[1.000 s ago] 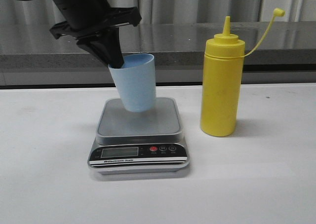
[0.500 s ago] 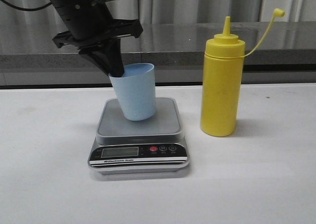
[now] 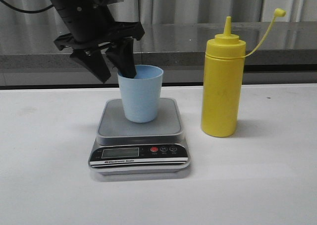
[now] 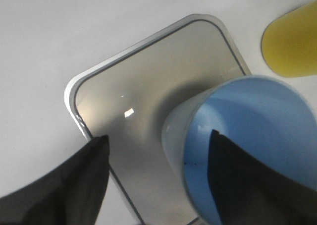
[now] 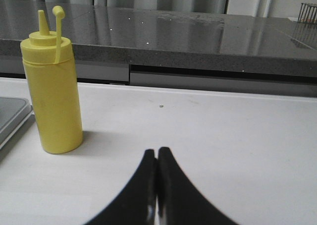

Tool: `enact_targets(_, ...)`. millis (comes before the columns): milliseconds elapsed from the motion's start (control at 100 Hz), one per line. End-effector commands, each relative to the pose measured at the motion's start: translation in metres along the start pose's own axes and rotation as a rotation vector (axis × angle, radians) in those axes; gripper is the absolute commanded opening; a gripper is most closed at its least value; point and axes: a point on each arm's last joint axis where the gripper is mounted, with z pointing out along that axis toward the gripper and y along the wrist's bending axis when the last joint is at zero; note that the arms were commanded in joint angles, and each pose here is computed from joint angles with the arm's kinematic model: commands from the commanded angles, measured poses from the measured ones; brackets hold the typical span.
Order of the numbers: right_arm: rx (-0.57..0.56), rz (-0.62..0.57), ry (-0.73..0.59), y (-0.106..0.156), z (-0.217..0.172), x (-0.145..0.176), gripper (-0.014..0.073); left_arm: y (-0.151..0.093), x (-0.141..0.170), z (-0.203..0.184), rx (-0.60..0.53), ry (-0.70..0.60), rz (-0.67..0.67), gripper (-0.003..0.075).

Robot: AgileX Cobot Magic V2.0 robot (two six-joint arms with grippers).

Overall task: Pour seasoning into cup on scale with both arms
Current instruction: 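Carry the blue cup with the left gripper over the scale and lower it, then open the left gripper and lift it away from the cup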

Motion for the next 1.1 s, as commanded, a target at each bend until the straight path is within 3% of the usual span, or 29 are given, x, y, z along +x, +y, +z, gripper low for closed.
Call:
enact_targets(0,0.003,-0.009,-0.124,0.000,-0.003,-0.016,-0.0068,-0.010,-0.013,-0.030,0.026,-0.108,-0.003,0.0474)
enact_targets(220,0.003,-0.009,-0.124,0.000,-0.003,-0.016,-0.0068,-0.013,-0.014,-0.042,0.037,-0.131,-0.004,0.0474)
enact_targets(530,0.003,-0.009,-0.124,0.000,-0.003,-0.016,-0.0068,-0.020,-0.017,-0.107,-0.031,-0.306,0.074,0.0474)
enact_targets(690,0.003,-0.009,-0.124,0.000,-0.003,-0.016,-0.0068,-0.002,-0.011,-0.142,-0.081,-0.404,0.045,0.0474)
enact_targets(880,0.003,-0.009,-0.124,0.000,-0.003,-0.016,-0.0068,0.030,0.017,-0.174,-0.169,-0.537,-0.041,0.0474)
enact_targets(1090,0.003,-0.009,-0.124,0.000,-0.003,-0.016,-0.0068,0.053,0.072,-0.197,-0.270,-0.654,-0.123,0.0474)
